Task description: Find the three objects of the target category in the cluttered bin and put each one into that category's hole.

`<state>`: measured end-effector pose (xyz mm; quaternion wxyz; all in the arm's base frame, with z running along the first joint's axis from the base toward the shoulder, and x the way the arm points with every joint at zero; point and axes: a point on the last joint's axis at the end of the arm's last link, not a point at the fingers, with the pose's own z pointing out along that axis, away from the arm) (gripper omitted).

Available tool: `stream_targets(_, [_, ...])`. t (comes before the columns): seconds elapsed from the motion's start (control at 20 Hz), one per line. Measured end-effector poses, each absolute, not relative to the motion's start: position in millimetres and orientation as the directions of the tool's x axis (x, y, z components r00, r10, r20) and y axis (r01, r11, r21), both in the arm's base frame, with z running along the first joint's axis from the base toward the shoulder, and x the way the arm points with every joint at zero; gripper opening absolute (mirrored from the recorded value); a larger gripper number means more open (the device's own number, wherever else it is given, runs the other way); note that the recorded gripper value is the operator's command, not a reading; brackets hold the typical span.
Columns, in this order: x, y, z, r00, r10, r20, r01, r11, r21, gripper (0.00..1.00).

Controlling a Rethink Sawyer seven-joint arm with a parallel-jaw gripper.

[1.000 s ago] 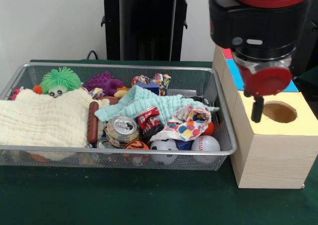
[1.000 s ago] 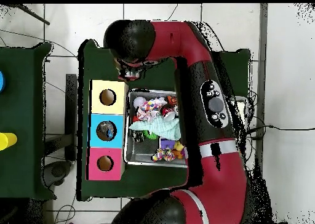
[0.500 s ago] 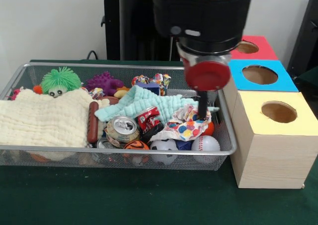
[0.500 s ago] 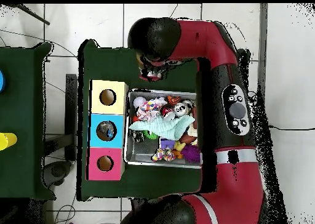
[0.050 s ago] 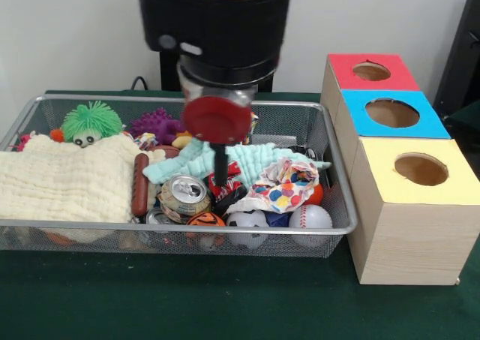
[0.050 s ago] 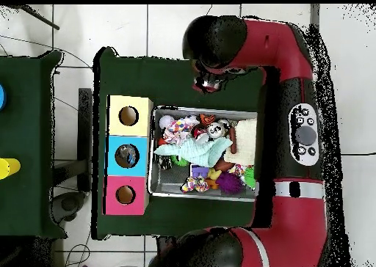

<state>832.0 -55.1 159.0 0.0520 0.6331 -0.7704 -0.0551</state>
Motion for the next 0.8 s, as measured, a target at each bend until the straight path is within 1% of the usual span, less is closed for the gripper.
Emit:
stream_targets(0.3, [846.2, -108.1, 150.2, -0.256, -0.964, 0.074, -0.96, 0.263, 0.096, 1.0])
stream_targets(0.55, [851.3, -141.1, 142.5, -0.299, -0.948, 0.111, -0.948, 0.308, 0.079, 1.0])
stream_targets(0.8, [851.4, -180.3, 131.5, -0.347, -0.921, 0.176, -0.928, 0.364, 0.075, 1.0])
